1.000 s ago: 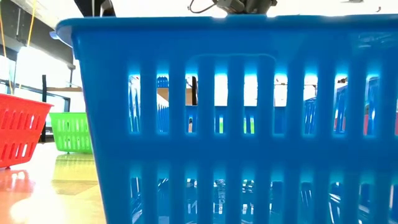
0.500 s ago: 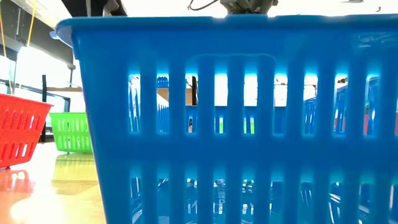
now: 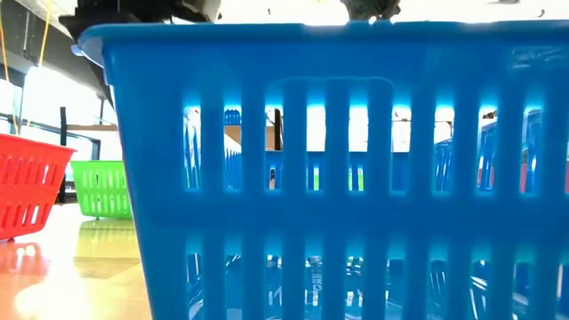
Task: Stack baskets on shelf by color
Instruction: Put the middle left green basket on the shelf
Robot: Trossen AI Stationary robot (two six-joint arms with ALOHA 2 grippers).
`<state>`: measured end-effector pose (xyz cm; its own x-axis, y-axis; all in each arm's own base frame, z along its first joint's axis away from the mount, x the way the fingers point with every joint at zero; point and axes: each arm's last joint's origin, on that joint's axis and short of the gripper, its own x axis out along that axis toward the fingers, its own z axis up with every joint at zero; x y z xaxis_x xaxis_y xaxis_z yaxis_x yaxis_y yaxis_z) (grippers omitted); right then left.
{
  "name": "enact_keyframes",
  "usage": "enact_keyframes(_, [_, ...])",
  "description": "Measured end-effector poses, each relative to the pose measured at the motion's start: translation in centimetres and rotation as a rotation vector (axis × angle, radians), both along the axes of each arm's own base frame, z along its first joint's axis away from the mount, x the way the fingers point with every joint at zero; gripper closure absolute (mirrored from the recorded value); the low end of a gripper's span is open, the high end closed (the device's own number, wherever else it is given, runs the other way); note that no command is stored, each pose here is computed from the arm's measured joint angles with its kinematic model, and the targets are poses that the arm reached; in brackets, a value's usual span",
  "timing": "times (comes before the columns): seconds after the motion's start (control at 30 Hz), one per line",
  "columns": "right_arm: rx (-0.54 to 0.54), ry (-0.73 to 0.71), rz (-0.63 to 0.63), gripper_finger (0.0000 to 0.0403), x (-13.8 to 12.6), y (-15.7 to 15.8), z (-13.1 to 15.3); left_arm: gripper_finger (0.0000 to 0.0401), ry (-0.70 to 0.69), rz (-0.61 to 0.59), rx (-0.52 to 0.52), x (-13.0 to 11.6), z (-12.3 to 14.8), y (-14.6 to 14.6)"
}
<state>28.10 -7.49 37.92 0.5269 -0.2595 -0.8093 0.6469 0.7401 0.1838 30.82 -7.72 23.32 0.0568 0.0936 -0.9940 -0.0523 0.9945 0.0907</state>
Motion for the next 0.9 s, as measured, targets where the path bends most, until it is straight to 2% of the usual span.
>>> enact_keyframes(0.33, [-0.011, -0.007, 0.016, 0.0208, -0.4, 0.1, 0.4, 0.0272, 0.071, 0.008, 0.03, 0.8, -2.5, 0.0])
enact_keyframes(0.57, [-0.01, -0.003, 0.02, 0.0208, -0.4, 0.1, 0.3, 0.0272, 0.153, 0.034, 0.047, -0.1, -5.5, 0.3])
enact_keyframes(0.9, [-0.008, -0.003, 0.023, 0.0208, -0.4, 0.1, 0.3, 0.0274, 0.084, 0.044, 0.043, -0.1, -7.2, 0.3])
